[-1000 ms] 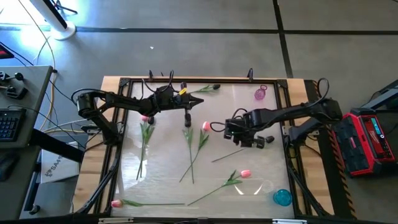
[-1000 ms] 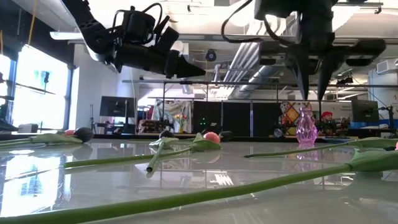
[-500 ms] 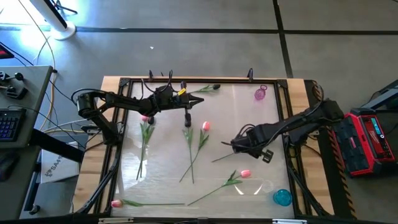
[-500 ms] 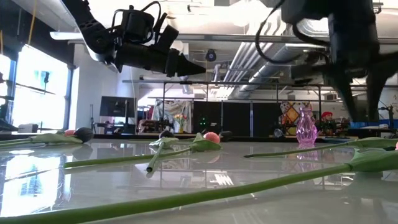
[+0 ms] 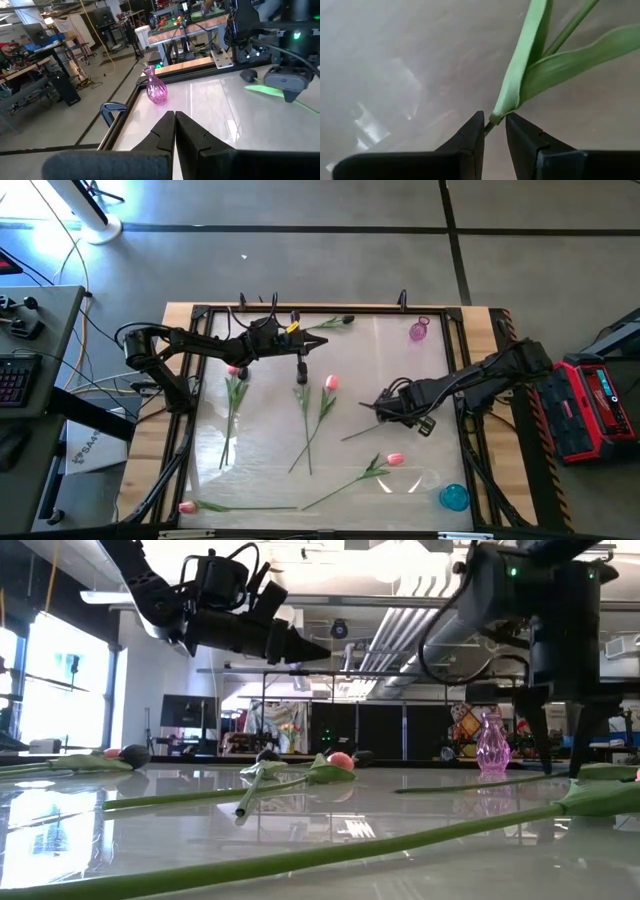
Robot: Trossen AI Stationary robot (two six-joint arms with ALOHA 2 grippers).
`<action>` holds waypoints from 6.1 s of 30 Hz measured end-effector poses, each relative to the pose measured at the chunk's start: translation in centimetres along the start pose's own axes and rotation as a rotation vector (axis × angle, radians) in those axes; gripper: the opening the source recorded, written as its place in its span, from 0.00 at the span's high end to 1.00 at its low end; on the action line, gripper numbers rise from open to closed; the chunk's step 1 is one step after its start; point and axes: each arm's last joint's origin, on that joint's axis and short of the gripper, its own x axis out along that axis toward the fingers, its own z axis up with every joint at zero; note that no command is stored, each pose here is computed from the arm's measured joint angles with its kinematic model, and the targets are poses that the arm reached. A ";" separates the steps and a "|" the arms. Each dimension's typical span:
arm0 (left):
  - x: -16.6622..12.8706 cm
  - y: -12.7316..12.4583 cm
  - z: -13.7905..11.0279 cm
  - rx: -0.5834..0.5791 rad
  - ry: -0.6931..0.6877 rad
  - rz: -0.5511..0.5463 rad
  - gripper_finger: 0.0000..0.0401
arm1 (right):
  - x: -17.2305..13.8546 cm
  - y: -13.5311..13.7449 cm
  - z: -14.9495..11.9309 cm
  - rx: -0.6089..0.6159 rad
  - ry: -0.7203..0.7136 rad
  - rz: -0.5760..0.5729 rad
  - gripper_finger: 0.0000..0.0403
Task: Sort flowers into vase by color
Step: Put the middle right black flower into the purple vase
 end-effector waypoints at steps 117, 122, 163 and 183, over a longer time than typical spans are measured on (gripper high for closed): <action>-0.1 -0.4 -1.1 -0.085 0.111 -0.030 1.00 | -10.3 4.4 10.5 -0.482 -1.533 0.215 1.00; -0.1 -0.4 -1.0 -0.069 0.099 -0.027 1.00 | -10.7 4.6 12.7 -0.360 -1.543 0.169 1.00; -0.1 -0.3 -0.9 -0.032 0.083 -0.023 1.00 | -21.1 5.2 13.5 -0.926 -1.813 0.912 1.00; -0.1 -0.3 -0.7 -0.037 0.067 -0.018 1.00 | -11.8 2.1 18.6 -0.519 -1.862 0.668 1.00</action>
